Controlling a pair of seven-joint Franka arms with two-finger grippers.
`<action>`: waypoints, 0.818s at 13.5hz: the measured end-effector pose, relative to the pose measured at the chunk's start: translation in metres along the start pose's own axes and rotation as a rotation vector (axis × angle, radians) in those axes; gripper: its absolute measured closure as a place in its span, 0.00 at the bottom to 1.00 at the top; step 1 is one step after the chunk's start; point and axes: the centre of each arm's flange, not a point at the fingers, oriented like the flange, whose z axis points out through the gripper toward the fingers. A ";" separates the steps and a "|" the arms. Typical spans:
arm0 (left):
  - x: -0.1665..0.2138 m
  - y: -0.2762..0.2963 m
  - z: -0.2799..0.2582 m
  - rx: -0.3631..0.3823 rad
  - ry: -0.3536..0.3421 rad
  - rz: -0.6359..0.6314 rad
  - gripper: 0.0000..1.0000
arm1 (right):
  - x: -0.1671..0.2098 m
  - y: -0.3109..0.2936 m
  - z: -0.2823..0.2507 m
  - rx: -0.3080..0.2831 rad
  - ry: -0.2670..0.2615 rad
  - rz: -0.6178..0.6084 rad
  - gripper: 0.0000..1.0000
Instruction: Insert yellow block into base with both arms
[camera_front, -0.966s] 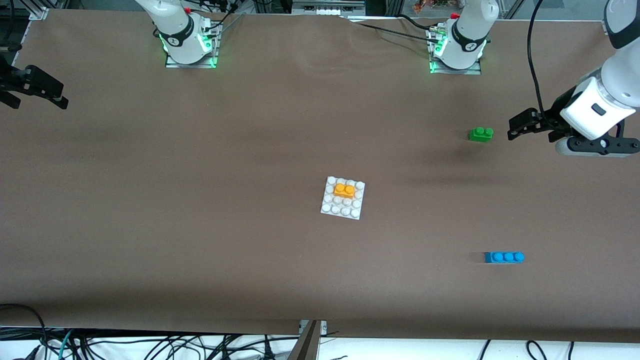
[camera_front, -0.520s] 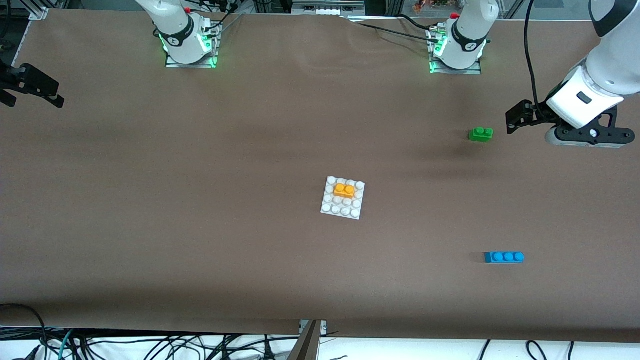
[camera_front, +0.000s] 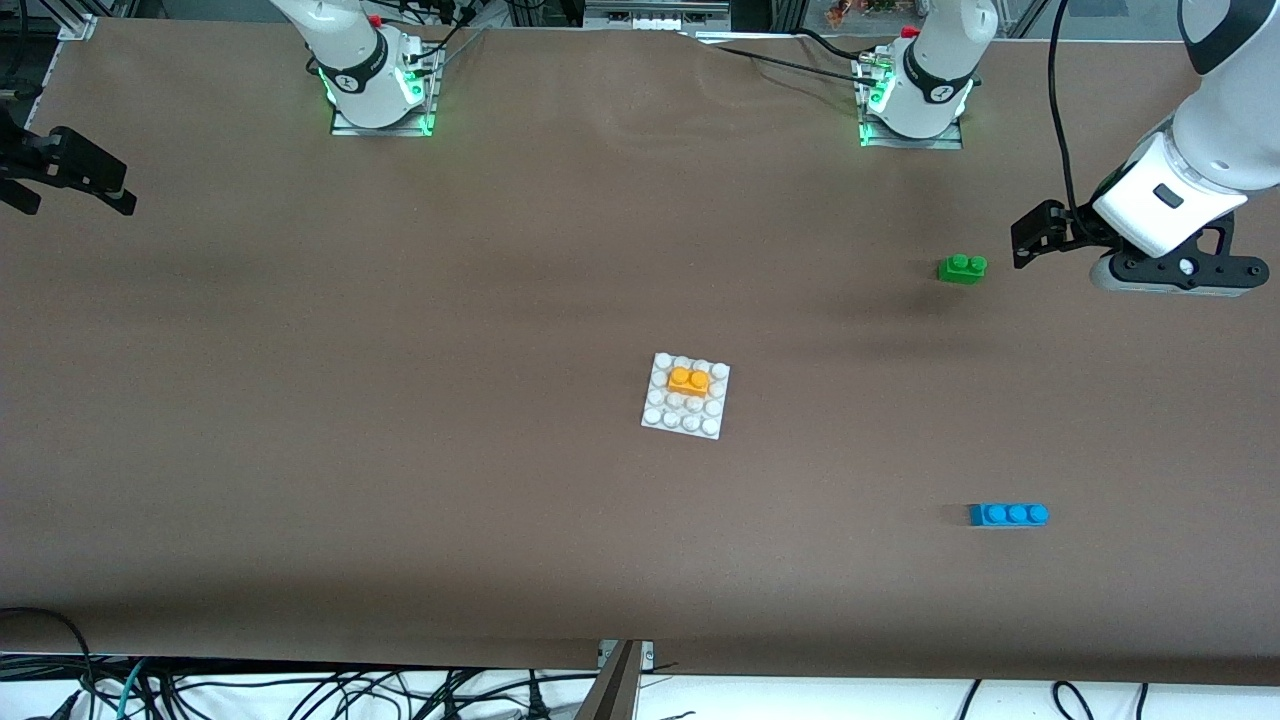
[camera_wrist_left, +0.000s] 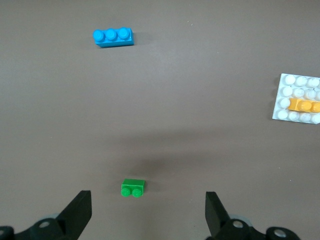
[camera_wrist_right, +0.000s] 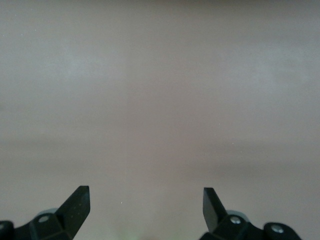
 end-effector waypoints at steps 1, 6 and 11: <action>0.000 0.000 0.000 0.000 -0.001 0.000 0.00 | -0.001 0.000 0.001 0.002 -0.008 0.000 0.00; 0.000 0.000 0.001 0.000 -0.002 0.000 0.00 | 0.000 -0.003 0.003 0.024 -0.015 -0.003 0.00; 0.000 0.001 0.001 0.000 -0.002 0.001 0.00 | 0.001 -0.004 0.005 0.027 -0.019 -0.004 0.00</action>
